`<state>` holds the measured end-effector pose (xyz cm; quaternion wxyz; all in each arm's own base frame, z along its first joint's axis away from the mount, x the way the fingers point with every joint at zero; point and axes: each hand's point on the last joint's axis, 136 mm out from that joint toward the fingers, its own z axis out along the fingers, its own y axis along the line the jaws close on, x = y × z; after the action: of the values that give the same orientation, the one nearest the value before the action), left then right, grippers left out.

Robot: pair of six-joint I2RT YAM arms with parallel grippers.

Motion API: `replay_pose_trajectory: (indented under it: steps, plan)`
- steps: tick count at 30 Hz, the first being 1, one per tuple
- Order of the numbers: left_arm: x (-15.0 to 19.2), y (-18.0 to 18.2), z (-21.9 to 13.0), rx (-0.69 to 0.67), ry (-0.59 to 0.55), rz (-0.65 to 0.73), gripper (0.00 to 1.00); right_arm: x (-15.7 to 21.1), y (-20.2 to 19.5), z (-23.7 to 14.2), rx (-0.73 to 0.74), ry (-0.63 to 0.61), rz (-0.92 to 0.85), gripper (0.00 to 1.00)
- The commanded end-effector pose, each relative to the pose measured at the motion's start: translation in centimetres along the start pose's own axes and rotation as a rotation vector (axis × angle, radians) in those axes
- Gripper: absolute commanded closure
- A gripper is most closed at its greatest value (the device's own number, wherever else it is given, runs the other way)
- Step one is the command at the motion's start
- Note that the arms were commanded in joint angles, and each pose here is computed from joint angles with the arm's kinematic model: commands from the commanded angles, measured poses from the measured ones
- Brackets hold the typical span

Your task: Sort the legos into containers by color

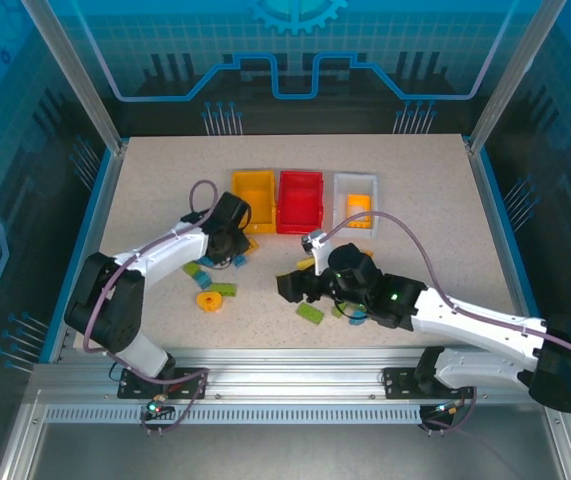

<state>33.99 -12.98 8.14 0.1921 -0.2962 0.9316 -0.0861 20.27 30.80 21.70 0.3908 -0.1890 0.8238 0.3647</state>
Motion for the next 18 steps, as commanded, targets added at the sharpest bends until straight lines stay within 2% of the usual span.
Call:
replay_pose_trajectory:
  steps: [1, 8, 11, 15, 18]
  plan:
    - [-2.4, -3.1, -2.0, 0.037, -0.061, 0.175, 0.71, -3.0, -1.3, -0.9, 0.036, -0.140, 0.058, 0.26]
    - [-7.0, -8.7, -0.4, 0.052, -0.113, 0.366, 0.71, -7.0, -3.2, -1.5, 0.069, -0.276, 0.111, 0.24]
    - [-8.8, -9.8, 1.4, 0.051, -0.105, 0.387, 0.71, -7.8, -3.5, -1.4, 0.079, -0.283, 0.113, 0.24]
    - [-9.8, -11.5, 3.7, 0.062, -0.081, 0.437, 0.69, -7.8, -3.8, -1.0, 0.087, -0.274, 0.117, 0.24]
    - [-10.0, -11.5, 5.2, 0.038, -0.063, 0.446, 0.66, -7.2, -4.3, -0.7, 0.098, -0.257, 0.128, 0.24]
